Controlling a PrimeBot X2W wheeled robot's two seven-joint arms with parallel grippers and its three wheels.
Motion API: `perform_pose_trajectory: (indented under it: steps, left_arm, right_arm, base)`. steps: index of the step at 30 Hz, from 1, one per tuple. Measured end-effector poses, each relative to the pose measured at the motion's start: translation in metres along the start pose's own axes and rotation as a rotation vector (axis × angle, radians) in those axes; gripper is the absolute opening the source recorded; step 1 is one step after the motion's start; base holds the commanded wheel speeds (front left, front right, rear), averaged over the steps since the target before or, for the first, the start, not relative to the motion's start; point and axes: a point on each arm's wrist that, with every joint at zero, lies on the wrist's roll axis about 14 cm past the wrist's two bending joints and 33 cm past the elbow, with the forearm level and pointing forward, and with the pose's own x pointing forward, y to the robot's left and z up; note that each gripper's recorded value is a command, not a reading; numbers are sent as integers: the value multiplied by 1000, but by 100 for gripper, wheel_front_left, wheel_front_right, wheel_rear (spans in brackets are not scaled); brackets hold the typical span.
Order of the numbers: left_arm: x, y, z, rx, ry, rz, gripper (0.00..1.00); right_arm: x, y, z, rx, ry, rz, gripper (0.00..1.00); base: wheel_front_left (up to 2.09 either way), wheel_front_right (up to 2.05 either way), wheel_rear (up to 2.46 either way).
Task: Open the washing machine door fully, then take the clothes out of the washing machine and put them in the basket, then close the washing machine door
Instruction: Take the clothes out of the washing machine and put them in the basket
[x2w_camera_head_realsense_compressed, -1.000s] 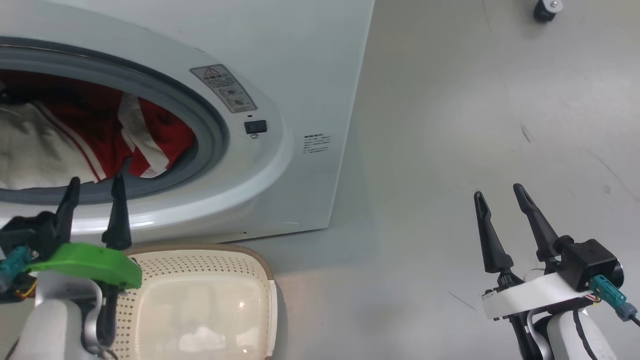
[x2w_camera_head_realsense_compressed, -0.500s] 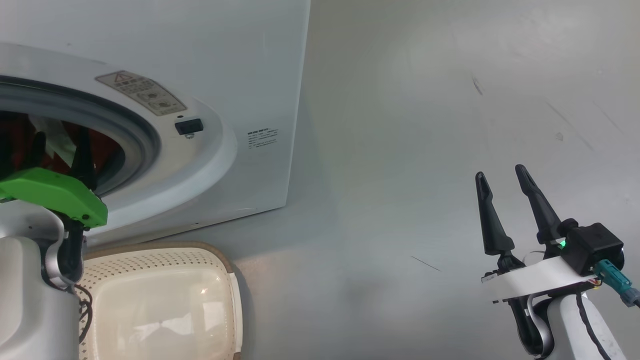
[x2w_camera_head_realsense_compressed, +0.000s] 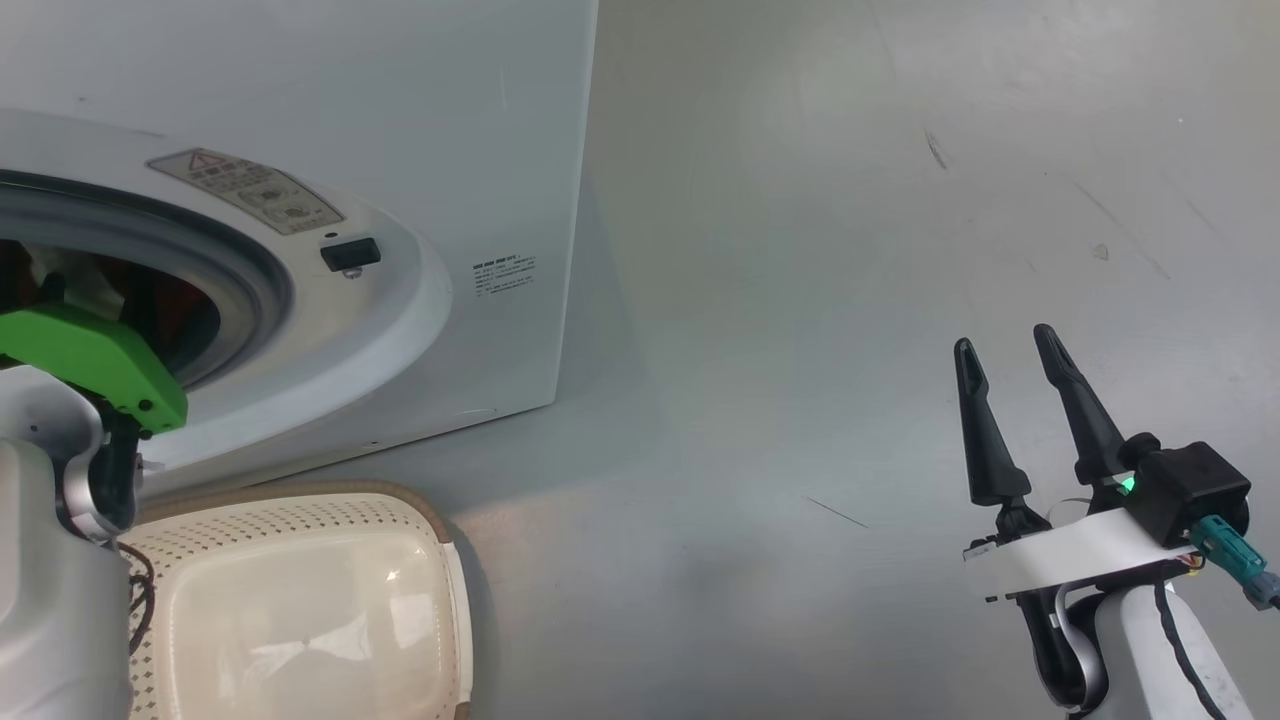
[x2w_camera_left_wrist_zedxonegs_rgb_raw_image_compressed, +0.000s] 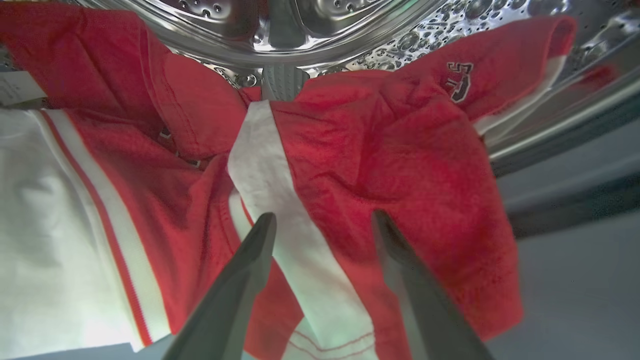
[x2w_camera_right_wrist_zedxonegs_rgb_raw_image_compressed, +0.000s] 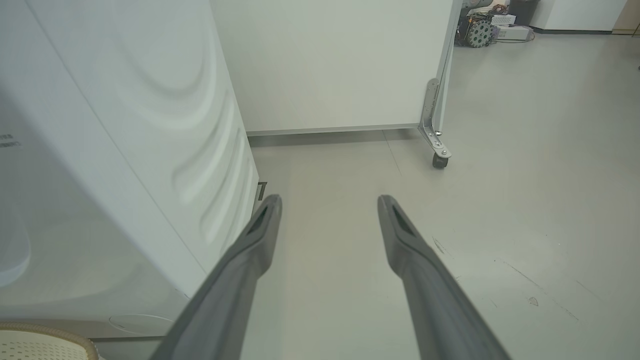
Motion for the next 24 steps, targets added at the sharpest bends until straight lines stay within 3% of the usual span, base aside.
perform_pose_trajectory:
  steps: [16, 17, 18, 19, 20, 24]
  left_arm:
    - [12, 6, -10, -10, 81, 35, 100]
    - [13, 6, -10, -10, 83, 34, 87]
    - [14, 5, -9, -10, 84, 32, 42]
    - [15, 4, -9, -10, 84, 31, 11]
    - [16, 4, -9, -9, 85, 30, 0]
    - [17, 1, -9, -3, 90, 17, 0]
  right_arm:
    - [3, 0, 3, 1, -9, -2, 100]
    - [3, 0, 3, 1, -9, -3, 100]
    - [3, 0, 3, 1, -9, -4, 100]
    - [3, -1, 3, 1, -9, -5, 100]
    - [3, -1, 2, 0, -8, -6, 100]
    - [3, -2, 3, 0, -10, -8, 100]
  base:
    - [0, 0, 0]
    - [0, 0, 0]
    - [0, 0, 0]
    - [0, 0, 0]
    - [0, 0, 0]
    - [0, 0, 0]
